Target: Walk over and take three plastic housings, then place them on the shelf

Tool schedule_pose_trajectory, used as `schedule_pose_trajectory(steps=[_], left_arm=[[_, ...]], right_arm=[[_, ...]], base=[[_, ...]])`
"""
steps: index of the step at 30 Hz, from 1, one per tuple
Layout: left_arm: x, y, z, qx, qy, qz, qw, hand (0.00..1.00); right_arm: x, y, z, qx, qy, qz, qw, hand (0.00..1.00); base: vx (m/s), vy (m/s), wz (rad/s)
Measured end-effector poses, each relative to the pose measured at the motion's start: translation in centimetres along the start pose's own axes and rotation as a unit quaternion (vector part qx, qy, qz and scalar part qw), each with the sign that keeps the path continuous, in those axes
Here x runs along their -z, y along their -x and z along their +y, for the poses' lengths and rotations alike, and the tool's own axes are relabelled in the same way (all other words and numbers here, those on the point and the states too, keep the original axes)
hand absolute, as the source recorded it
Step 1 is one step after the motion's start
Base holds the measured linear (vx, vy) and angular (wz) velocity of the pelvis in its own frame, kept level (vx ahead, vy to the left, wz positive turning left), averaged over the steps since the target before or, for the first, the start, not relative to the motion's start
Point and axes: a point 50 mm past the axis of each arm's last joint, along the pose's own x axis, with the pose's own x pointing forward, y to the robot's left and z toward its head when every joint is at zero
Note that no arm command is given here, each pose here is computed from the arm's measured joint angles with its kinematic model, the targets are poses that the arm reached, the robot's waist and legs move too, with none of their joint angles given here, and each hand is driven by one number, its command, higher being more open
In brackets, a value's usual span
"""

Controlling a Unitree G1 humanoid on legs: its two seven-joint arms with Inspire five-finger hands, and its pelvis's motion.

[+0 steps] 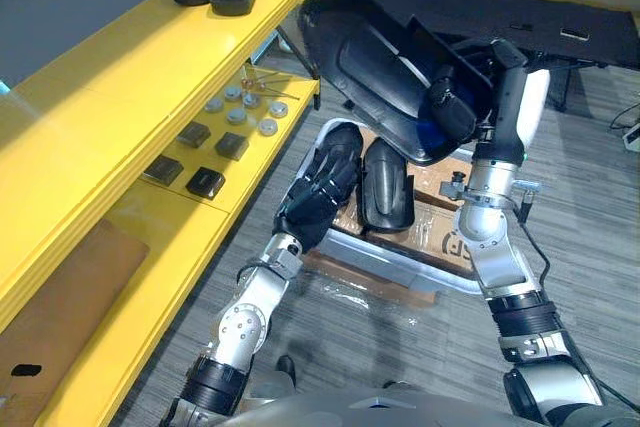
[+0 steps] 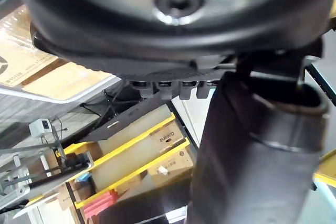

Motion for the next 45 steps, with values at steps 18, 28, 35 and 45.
schedule_pose_trajectory(steps=[18, 28, 35, 45], left_arm=[[0.5, -0.7, -1.3, 0.015, 0.066, -0.025, 0.997, 1.0], [0.9, -0.7, -0.6, -0.081, 0.015, -0.02, 0.996, 0.0], [0.4, -0.6, 0.3, -0.141, 0.046, -0.068, 0.987, 0.0], [0.2, -0.3, 0.7, -0.171, 0.037, -0.107, 0.979, 0.0]], right_arm=[[-1.7, 6.0, 7.6, -0.14, -0.117, 0.042, 0.982, 0.0], [-1.4, 7.3, 8.1, -0.147, -0.131, 0.076, 0.977, 0.0], [-2.5, 9.0, 9.1, -0.147, -0.174, 0.103, 0.968, 0.0], [-3.1, 9.9, 10.1, -0.134, -0.22, 0.148, 0.955, 0.0]], base=[[-0.04, 0.011, -0.01], [-0.01, 0.001, 0.03], [0.0, 0.001, -0.01], [0.0, 0.0, 0.0]])
